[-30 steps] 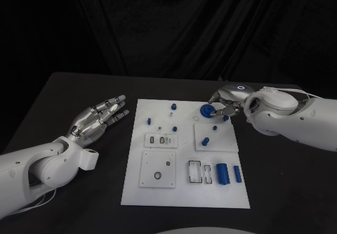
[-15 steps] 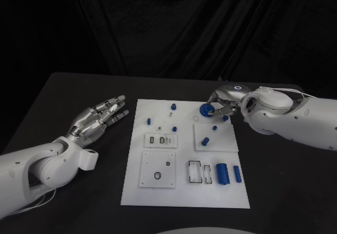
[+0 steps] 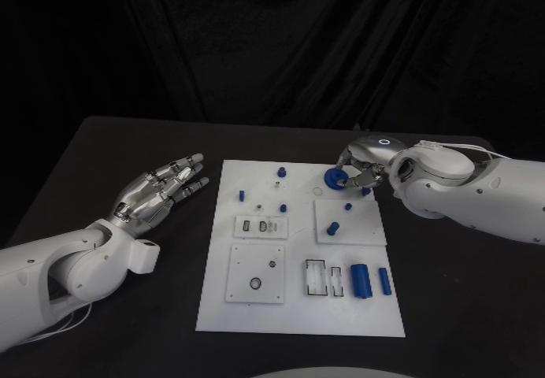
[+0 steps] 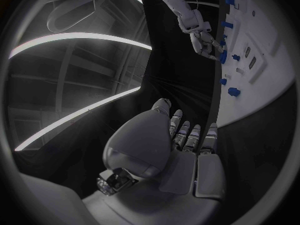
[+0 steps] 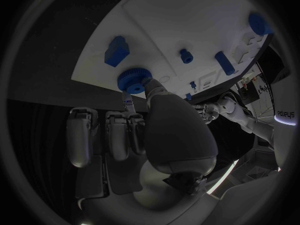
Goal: Assemble the parts on the task board
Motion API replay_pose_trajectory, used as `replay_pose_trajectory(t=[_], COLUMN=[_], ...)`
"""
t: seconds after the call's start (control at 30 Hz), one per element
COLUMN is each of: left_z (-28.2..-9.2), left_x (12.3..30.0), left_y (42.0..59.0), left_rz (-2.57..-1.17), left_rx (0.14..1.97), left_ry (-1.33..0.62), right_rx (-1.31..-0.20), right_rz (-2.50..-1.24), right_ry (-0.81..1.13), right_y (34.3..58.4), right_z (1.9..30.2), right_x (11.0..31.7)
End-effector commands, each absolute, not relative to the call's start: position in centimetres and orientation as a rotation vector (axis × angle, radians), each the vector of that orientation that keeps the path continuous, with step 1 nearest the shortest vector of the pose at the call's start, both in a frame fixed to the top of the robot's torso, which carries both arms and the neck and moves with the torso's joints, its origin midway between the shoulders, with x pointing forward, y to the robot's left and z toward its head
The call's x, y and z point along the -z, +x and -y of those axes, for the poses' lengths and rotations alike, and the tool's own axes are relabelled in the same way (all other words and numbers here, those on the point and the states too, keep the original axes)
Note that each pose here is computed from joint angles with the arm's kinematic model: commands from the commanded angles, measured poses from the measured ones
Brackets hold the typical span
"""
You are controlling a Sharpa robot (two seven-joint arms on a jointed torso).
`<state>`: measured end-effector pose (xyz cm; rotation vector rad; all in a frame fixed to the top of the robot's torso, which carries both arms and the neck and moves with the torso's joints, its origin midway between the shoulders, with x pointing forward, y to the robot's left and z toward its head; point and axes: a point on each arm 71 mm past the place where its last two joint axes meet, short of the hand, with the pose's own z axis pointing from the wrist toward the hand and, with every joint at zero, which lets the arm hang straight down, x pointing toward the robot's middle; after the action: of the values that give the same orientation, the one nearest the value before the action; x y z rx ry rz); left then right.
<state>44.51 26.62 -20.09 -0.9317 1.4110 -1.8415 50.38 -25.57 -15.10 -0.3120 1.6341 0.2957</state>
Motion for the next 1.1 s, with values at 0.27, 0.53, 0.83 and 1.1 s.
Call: replay_pose_trajectory(t=[0.27, 0.53, 0.83, 1.1], left_z=[-26.7, -26.8, -26.5, -26.3], left_x=[19.6, 19.6, 19.7, 19.7], left_y=[44.4, 44.4, 44.4, 44.5], left_rz=[-1.355, -1.355, -1.359, -1.361], left_rx=[1.885, 1.883, 1.890, 1.895], left_ry=[-0.901, -0.902, -0.901, -0.899], right_rx=[-0.358, -0.421, -0.501, -0.519], right_rz=[-1.581, -1.502, -1.467, -1.497], right_ry=[-0.320, -0.340, -0.412, -0.465], right_y=[49.3, 48.6, 48.4, 49.0], right_z=[25.2, 23.4, 19.1, 16.3], right_x=[15.1, 12.6, 11.2, 11.8])
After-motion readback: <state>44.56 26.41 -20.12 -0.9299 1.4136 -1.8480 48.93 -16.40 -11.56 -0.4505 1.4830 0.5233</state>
